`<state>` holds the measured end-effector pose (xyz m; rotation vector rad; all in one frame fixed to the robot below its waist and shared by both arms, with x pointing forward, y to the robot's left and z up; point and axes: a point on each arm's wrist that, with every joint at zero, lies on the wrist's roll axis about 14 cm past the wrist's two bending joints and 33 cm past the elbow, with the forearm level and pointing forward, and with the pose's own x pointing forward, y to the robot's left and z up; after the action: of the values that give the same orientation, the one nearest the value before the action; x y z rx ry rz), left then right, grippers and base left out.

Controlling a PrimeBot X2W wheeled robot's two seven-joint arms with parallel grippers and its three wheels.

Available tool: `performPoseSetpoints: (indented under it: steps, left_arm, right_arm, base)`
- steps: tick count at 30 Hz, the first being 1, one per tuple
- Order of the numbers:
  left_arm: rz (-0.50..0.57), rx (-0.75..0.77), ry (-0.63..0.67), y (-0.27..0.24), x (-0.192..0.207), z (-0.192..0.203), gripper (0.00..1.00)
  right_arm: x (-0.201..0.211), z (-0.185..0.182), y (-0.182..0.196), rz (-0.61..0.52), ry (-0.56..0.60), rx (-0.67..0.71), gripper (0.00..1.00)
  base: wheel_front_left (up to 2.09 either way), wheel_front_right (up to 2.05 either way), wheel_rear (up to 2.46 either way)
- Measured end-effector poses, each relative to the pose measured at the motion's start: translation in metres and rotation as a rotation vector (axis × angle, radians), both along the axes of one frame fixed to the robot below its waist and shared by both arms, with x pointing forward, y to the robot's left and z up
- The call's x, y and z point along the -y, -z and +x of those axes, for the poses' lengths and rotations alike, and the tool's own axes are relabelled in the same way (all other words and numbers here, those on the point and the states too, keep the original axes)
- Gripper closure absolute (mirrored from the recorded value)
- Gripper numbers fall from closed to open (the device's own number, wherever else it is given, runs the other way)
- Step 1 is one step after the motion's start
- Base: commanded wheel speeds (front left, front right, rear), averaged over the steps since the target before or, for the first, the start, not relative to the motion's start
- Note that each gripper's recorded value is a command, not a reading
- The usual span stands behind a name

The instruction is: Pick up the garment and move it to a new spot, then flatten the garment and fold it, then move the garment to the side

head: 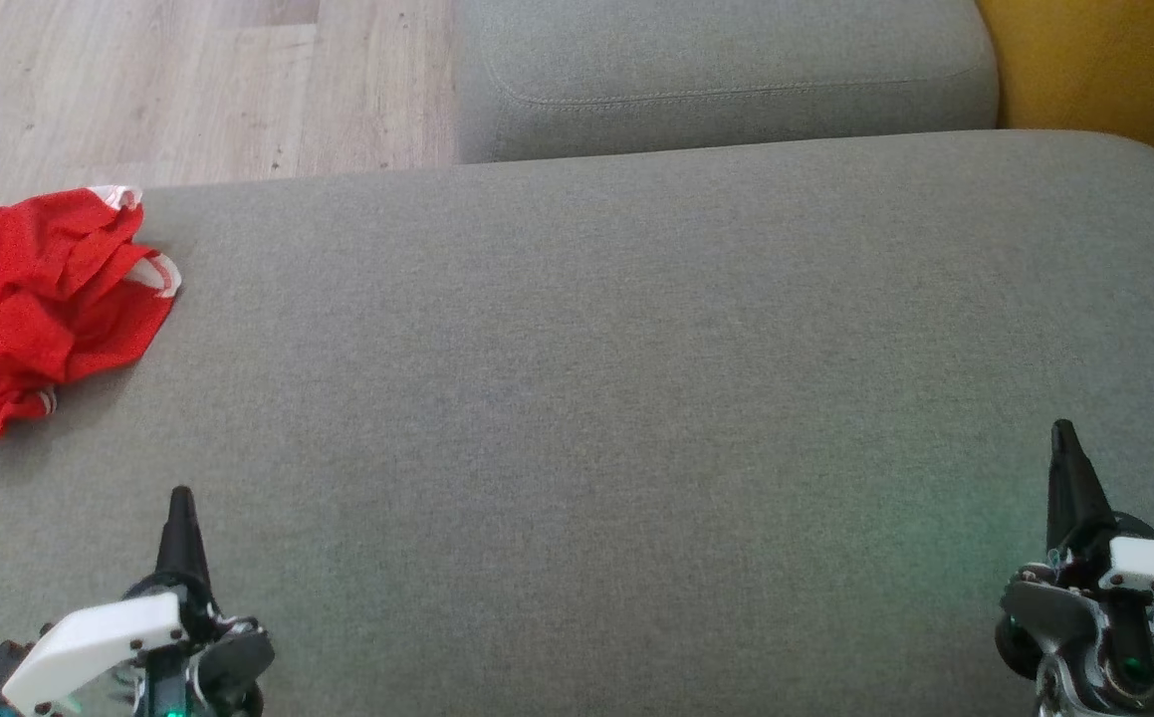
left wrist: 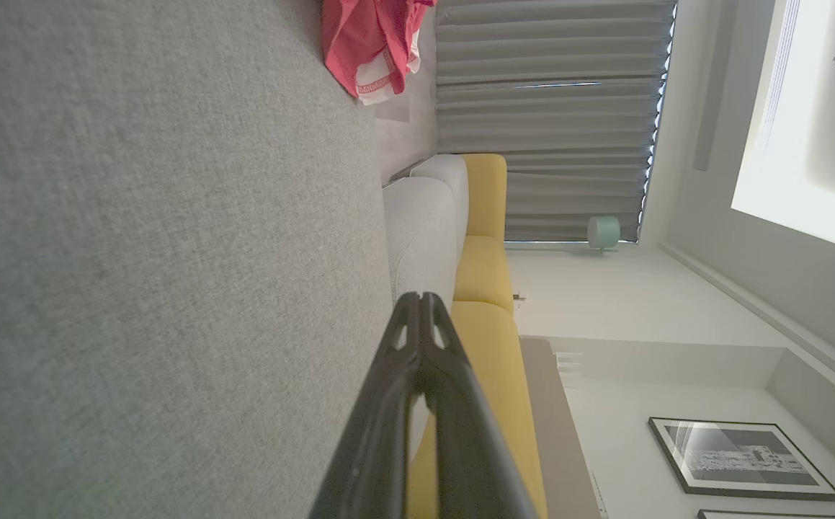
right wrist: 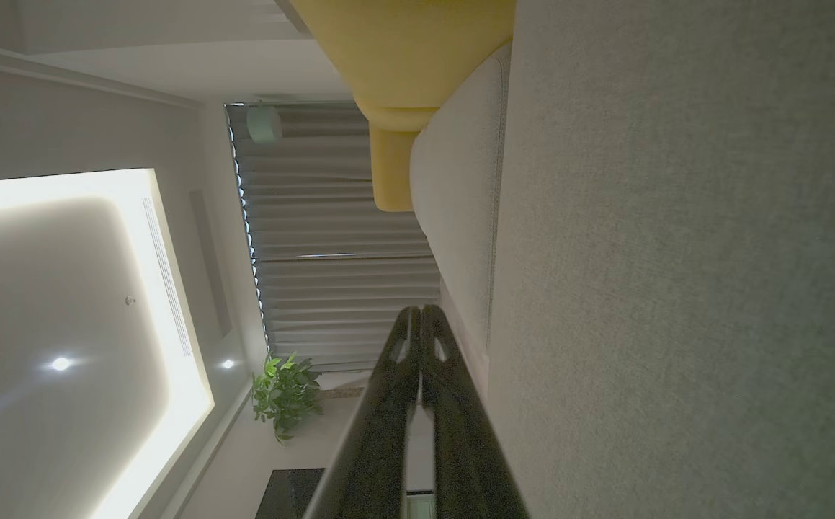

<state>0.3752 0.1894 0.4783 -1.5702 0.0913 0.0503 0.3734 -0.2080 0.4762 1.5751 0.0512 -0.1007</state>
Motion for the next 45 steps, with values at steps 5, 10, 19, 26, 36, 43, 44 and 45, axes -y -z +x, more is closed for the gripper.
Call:
performPoseSetpoints:
  steps: [5,10,19,26,36,43,44,45]
  left_arm:
    - [0.0,0.0,0.0,0.0,0.0,0.0,1.0]
    - [0.0,0.0,0.0,0.0,0.0,0.0,1.0]
    - [-0.008,-0.133,0.0,0.042,0.002,-0.023,0.0]
    - [-0.006,-0.154,-0.005,0.049,0.004,-0.03,0.0]
    - [0.056,-0.123,0.005,0.04,0.008,-0.027,0.0]
    - [0.141,-0.099,0.011,0.031,0.009,-0.024,0.0]
    - [0.154,-0.096,0.015,0.03,0.01,-0.024,0.0]
    - [0.167,-0.092,0.017,0.029,0.01,-0.024,0.0]
  right_arm:
    - [0.0,0.0,0.0,0.0,0.0,0.0,1.0]
    - [0.0,0.0,0.0,0.0,0.0,0.0,1.0]
    - [0.0,-0.025,0.045,0.015,0.007,-0.14,0.0]
    - [-0.002,-0.03,0.05,0.01,0.008,-0.158,0.0]
    - [-0.001,-0.028,0.045,-0.05,0.014,-0.144,0.0]
    - [-0.001,-0.025,0.038,-0.133,0.01,-0.126,0.0]
    - [-0.001,-0.024,0.037,-0.144,0.01,-0.124,0.0]
    - [-0.001,-0.024,0.036,-0.153,0.009,-0.123,0.0]
  base:
    - [0.0,0.0,0.0]
    - [0.0,0.0,0.0]
    - [0.0,0.0,0.0]
    - [0.0,0.0,0.0]
    - [0.0,0.0,0.0]
    - [0.0,0.0,0.0]
    - [0.0,0.0,0.0]
    - [0.0,0.0,0.0]
